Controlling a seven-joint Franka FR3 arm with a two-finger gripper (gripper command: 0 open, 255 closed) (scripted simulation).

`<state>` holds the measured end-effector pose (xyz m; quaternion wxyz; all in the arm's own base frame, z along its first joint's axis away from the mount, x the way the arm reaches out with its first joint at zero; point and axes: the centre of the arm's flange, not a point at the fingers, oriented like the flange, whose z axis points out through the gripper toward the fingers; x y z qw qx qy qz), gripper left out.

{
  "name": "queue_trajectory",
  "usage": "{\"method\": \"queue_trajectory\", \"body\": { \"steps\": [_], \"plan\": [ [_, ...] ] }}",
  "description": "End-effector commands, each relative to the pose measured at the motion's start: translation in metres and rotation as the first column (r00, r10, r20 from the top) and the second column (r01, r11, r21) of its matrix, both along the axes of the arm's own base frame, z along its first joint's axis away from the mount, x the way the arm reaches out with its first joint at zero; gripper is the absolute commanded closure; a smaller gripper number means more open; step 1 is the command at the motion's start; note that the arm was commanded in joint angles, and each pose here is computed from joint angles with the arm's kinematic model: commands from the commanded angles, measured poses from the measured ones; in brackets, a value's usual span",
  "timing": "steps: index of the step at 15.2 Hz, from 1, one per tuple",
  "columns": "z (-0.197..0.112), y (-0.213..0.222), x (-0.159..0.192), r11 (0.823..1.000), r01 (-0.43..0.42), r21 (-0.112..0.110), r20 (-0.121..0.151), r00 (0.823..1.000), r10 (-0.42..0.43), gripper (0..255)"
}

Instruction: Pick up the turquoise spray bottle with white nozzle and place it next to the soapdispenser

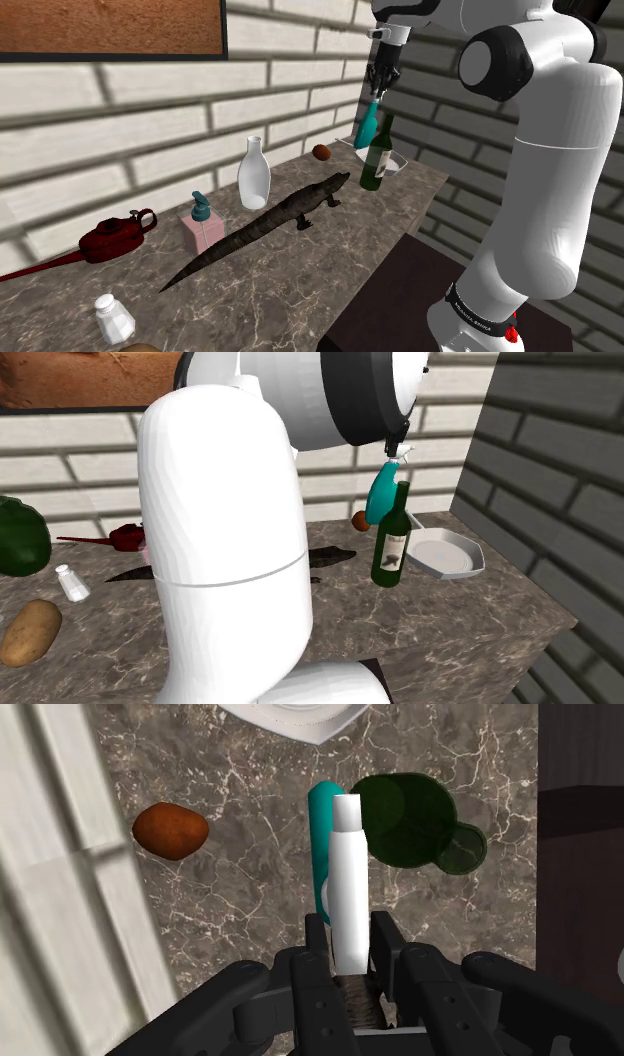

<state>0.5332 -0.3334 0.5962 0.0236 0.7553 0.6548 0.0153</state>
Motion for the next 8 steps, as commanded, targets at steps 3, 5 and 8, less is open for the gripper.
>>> {"method": "queue_trajectory", "body": {
  "steps": [3,5,8],
  "plan": [
    [0.021,-0.001,0.0,1.0,0.0,0.0,0.0,1.0,0.0,255],
    [0.031,-0.001,0.0,1.0,0.0,0.0,0.0,1.0,0.0,255],
    [0.047,-0.001,0.0,1.0,0.0,0.0,0.0,1.0,0.0,255]
  ]
}}
